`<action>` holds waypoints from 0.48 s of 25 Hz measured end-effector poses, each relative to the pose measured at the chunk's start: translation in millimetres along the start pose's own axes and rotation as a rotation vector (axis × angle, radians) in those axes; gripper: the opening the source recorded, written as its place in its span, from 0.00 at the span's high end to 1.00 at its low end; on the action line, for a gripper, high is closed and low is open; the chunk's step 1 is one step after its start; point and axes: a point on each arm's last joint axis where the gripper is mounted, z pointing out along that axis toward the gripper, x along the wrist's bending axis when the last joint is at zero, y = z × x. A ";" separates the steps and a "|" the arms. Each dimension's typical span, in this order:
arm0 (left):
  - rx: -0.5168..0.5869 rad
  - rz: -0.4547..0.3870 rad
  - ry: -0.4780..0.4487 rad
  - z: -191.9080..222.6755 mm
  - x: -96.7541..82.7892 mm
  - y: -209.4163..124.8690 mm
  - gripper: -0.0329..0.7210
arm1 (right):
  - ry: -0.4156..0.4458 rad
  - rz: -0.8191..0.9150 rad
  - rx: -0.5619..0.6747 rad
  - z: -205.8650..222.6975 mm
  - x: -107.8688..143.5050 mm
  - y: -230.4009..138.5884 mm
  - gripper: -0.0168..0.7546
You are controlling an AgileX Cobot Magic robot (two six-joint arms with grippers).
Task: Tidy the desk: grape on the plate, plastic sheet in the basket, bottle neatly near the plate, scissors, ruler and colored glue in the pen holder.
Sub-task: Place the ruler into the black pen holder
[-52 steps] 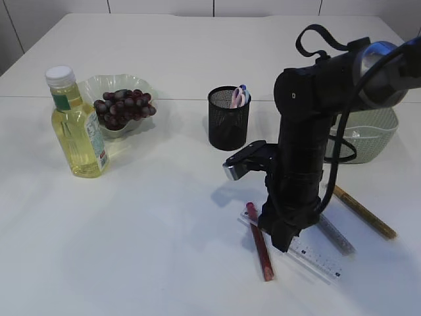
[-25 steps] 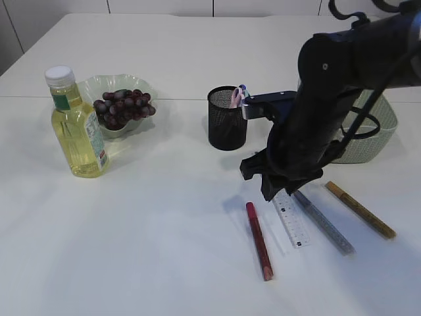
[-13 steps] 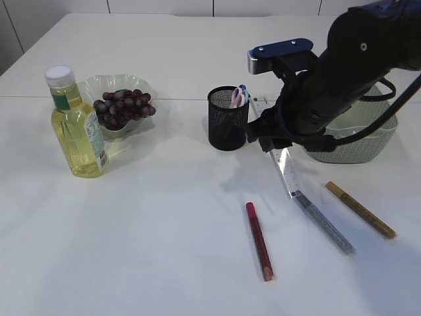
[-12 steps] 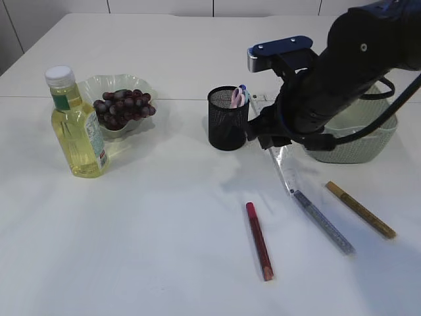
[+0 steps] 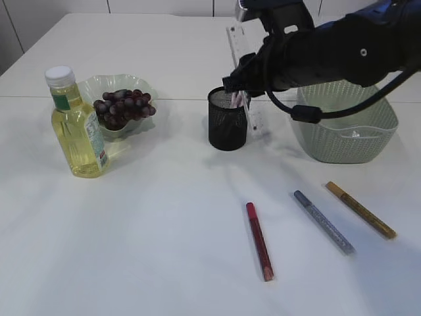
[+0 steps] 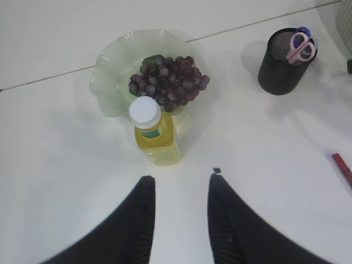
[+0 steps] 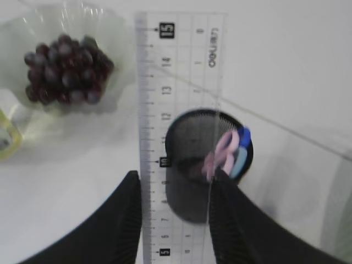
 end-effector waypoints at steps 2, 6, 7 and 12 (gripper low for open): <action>0.000 0.000 0.001 0.0 0.1 0.0 0.64 | 0.005 -0.004 -0.077 2.9 0.6 5.6 0.59; -0.001 0.001 0.004 0.0 0.3 0.1 0.64 | 0.009 -0.008 -0.163 14.7 1.0 16.8 0.59; -0.001 0.002 0.006 0.0 0.5 0.1 0.64 | 0.009 -0.008 -0.176 19.1 0.9 20.4 0.59; -0.002 0.003 0.008 0.0 0.7 0.2 0.64 | 0.008 -0.019 -0.191 47.3 0.9 27.0 0.59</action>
